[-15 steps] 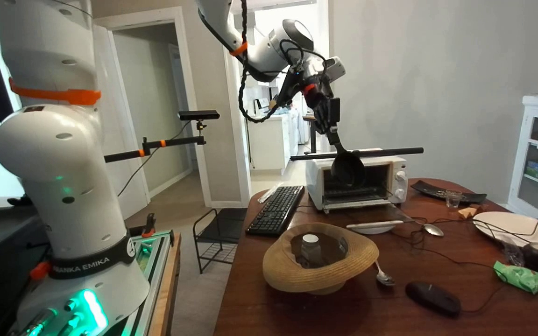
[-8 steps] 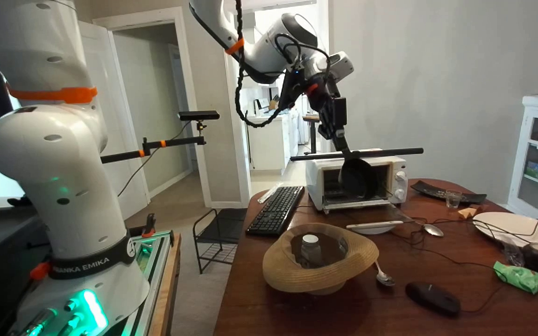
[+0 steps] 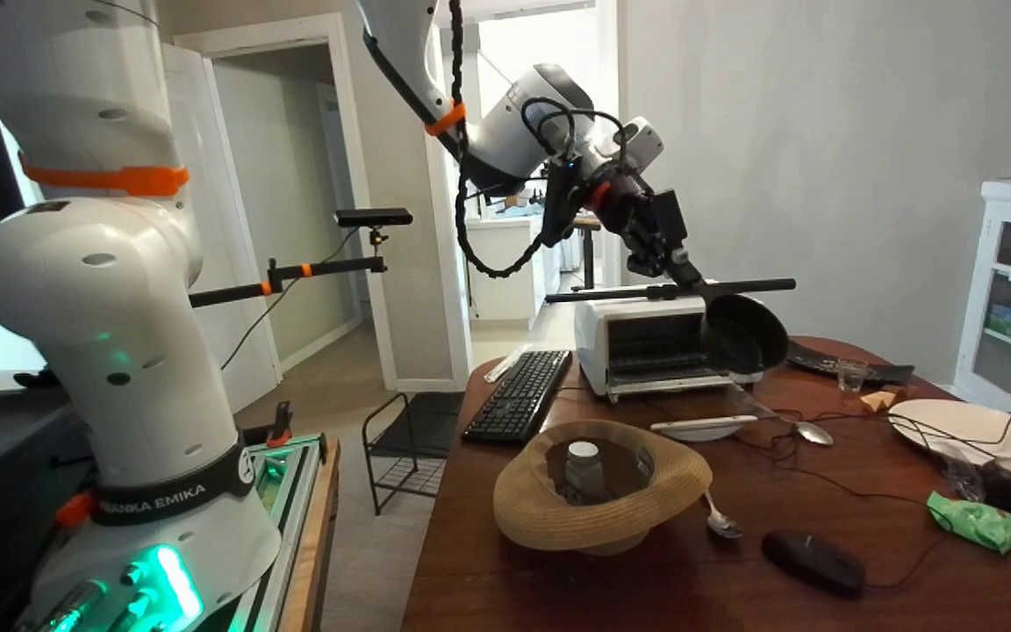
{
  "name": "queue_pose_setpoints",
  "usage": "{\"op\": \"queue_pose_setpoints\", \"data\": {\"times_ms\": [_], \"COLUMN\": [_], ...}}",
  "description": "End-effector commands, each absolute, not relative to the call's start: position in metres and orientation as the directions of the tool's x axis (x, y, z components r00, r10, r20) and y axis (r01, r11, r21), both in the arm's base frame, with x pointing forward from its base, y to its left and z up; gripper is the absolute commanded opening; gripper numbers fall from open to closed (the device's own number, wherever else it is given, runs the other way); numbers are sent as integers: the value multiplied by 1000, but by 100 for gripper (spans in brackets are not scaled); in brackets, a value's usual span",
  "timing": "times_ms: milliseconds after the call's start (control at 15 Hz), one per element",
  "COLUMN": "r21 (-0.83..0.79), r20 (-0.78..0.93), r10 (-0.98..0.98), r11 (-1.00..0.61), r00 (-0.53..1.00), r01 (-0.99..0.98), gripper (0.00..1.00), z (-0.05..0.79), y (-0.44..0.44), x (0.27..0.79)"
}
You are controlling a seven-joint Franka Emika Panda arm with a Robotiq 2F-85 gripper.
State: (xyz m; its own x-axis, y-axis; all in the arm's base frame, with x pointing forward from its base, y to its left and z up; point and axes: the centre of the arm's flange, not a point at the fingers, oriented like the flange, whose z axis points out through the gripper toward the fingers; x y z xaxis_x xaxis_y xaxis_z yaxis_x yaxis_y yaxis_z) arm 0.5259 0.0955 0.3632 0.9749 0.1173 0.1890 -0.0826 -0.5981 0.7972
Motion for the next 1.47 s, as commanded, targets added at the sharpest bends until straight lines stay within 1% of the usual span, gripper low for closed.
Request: {"op": "queue_pose_setpoints", "data": {"times_ms": [0,467,533,1067,1133,1400], "r21": [848,887,881,880,880,897], "r20": [249,295,272,285,285,182], "r10": [200,328,300,320,320,479], "r11": [-518,-443,-461,-461,-461,-439], "r00": [948,897,914,904,904,859], "r01": [-113,-130,-111,-114,-114,55], "gripper": [1,1,6,6,1,1], "z": [333,285,300,290,290,270], "y": [94,126,114,125,125,170], "x": [539,561,549,556,556,589]}}
